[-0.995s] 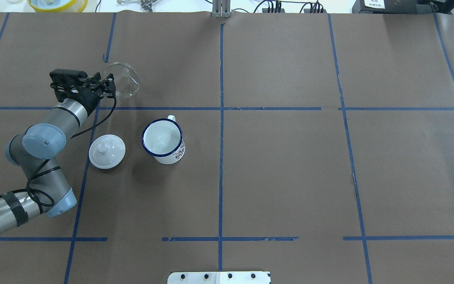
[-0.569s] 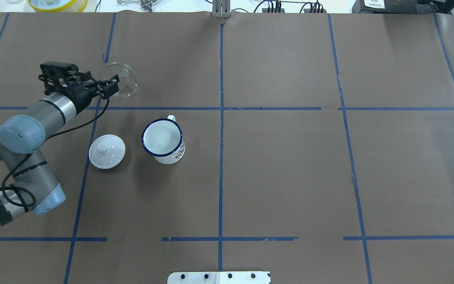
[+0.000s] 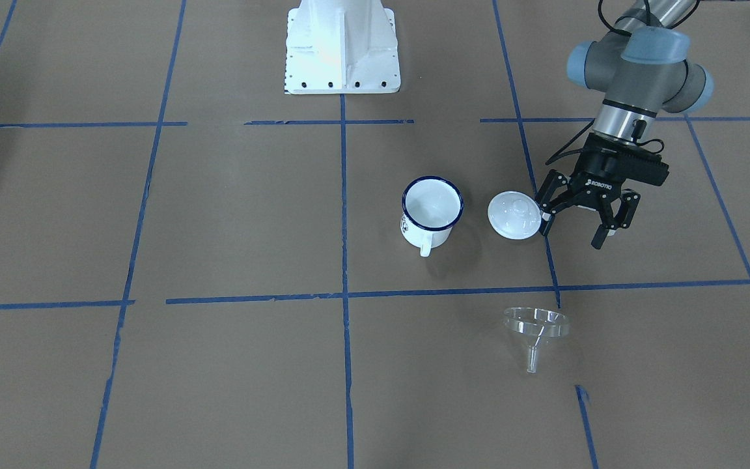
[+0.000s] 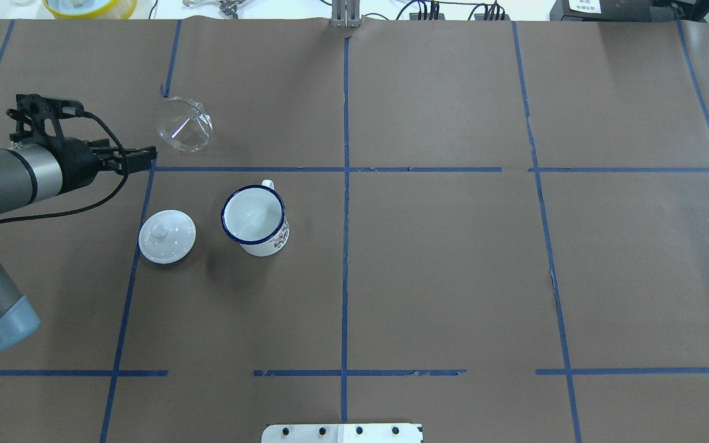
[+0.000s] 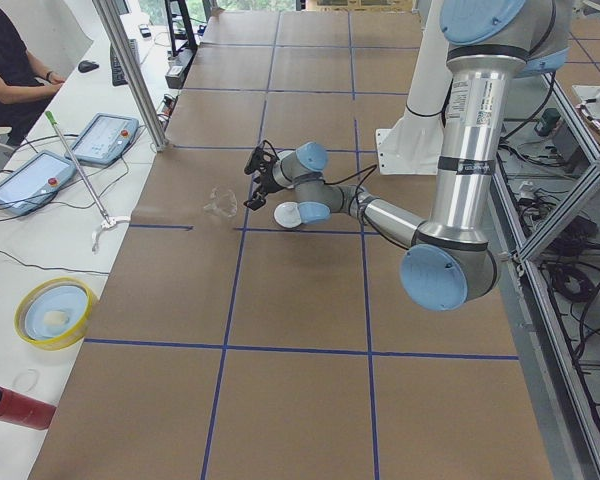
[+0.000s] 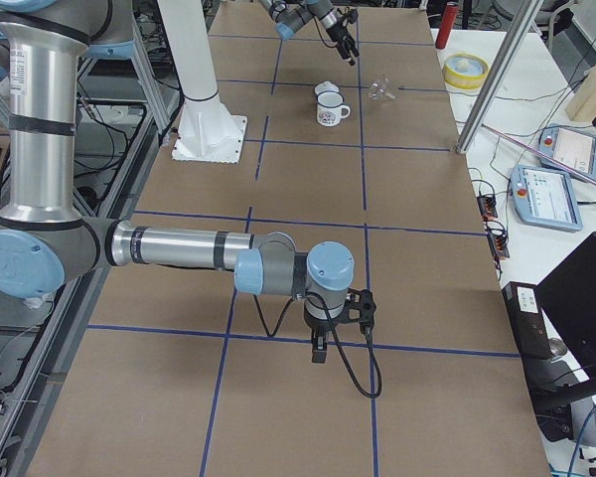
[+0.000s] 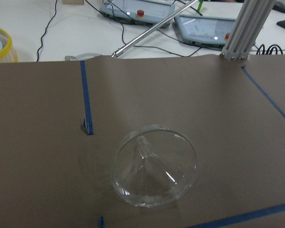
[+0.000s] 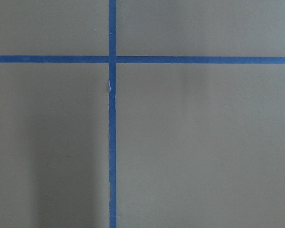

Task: Remove funnel from cup
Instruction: 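Move the left gripper over the round white lid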

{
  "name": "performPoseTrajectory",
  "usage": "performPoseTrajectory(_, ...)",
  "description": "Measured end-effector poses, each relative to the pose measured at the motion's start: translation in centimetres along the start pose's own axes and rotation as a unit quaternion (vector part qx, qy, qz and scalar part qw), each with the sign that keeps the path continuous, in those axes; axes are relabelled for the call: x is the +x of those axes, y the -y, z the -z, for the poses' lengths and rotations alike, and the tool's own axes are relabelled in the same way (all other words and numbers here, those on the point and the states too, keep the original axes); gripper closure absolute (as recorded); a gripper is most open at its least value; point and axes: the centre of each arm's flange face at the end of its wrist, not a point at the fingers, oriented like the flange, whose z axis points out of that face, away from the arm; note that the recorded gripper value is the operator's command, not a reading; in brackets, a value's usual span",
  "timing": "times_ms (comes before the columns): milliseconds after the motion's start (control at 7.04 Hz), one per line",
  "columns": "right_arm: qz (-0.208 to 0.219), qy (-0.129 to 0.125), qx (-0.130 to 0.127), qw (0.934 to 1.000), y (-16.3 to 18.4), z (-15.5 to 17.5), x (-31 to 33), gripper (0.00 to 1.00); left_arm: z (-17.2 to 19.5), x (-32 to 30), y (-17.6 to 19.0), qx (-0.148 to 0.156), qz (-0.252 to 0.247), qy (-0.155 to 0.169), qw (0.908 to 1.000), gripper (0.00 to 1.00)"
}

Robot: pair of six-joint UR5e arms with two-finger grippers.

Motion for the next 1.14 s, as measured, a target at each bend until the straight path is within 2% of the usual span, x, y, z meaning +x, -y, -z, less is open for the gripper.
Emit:
performPoseTrajectory(284, 0.0, 0.0, 0.0, 1.0, 0.0, 0.0, 0.0, 0.0, 0.0, 1.0, -1.1, -0.101, 0.011, 0.019, 0.9947, 0.0)
performPoseTrajectory(569, 0.0, 0.0, 0.0, 1.0, 0.0, 0.0, 0.0, 0.0, -1.3, 2.2, -1.9, -0.179, 0.023, 0.041, 0.9826, 0.0)
performPoseTrajectory(711, 0.0, 0.0, 0.0, 1.0, 0.0, 0.0, 0.0, 0.0, -2.3, 4.6, -0.8, -0.214, 0.031, 0.06, 0.9745, 0.0)
performPoseTrajectory(853, 0.0, 0.0, 0.0, 1.0, 0.0, 0.0, 0.0, 0.0, -3.1, 6.8, 0.5, -0.237, 0.036, 0.078, 0.9678, 0.0)
performPoseTrajectory(1137, 0.0, 0.0, 0.0, 1.0, 0.0, 0.0, 0.0, 0.0, -4.7, 7.4, 0.8, -0.253, 0.038, 0.093, 0.9622, 0.0)
